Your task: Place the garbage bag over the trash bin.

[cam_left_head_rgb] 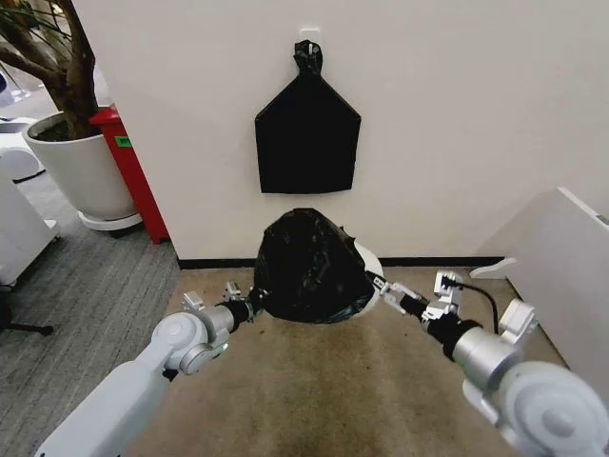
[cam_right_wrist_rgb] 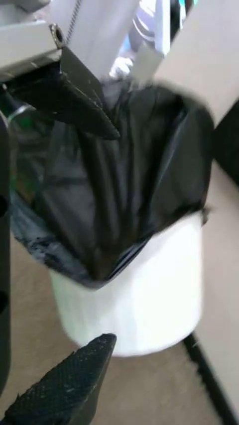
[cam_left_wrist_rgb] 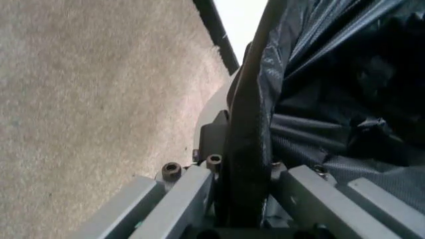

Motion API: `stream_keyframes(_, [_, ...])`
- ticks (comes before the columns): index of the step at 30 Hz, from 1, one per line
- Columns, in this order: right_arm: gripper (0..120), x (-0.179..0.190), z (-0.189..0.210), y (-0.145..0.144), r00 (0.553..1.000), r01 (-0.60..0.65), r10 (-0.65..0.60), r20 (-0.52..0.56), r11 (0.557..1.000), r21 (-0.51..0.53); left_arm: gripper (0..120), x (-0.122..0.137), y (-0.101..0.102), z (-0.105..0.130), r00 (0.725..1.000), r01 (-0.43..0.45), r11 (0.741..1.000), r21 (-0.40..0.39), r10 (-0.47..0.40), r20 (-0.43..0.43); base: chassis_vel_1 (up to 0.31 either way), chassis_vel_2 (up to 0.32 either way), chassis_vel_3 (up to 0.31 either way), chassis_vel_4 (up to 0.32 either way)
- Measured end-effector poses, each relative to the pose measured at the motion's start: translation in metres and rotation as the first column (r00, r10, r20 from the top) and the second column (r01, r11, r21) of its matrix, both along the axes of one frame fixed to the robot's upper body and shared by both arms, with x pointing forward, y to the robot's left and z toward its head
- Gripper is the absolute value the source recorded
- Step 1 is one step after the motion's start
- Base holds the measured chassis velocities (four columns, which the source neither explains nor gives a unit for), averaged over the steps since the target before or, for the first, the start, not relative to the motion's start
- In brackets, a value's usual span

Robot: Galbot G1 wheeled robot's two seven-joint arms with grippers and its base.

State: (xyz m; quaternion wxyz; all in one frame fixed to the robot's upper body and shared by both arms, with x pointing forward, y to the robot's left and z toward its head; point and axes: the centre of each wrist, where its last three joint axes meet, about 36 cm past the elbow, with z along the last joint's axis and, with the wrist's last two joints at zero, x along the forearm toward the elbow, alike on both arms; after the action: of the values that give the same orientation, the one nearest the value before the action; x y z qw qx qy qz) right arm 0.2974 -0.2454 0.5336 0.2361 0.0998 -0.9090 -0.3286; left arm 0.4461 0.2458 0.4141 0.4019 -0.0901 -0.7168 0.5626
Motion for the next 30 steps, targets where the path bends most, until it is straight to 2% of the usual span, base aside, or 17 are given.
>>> stream_keyframes(4, [100,0.009,-0.025,-0.008,0.996,0.051,-0.051,-0.073,0.999,-0.009,0,0.000,-0.006,0.006,1.000,0.029,0.999,-0.022,-0.029,0.009,0.000,0.000,0.000,0.000])
stream_keyframes(9, [100,0.012,-0.037,-0.014,0.992,0.069,-0.069,-0.104,0.998,-0.005,0,0.000,-0.006,0.011,0.999,0.040,0.999,-0.024,-0.039,0.023,0.000,0.000,0.000,0.000])
stream_keyframes(19, [100,0.025,-0.086,-0.041,0.968,0.168,-0.189,-0.165,0.977,-0.130,0,-0.007,-0.007,0.026,0.997,0.057,0.998,-0.013,-0.056,0.060,0.000,0.000,0.000,0.000])
stream_keyframes(23, [100,0.019,-0.078,-0.037,0.969,0.188,-0.204,-0.142,0.975,-0.118,0,-0.007,-0.008,0.029,0.996,0.056,0.998,0.003,-0.056,0.066,0.000,0.000,0.000,0.000])
stream_keyframes(28, [100,0.008,-0.043,-0.021,0.980,0.171,-0.175,-0.099,0.984,-0.047,0,-0.009,-0.017,0.034,0.996,0.045,0.996,0.078,-0.051,0.075,0.000,0.000,0.000,0.000])
stream_keyframes(30, [100,0.002,-0.027,-0.013,0.984,0.154,-0.155,-0.088,0.988,-0.018,0,-0.011,-0.024,0.040,0.994,0.040,0.990,0.135,-0.053,0.092,0.000,0.000,0.000,0.000])
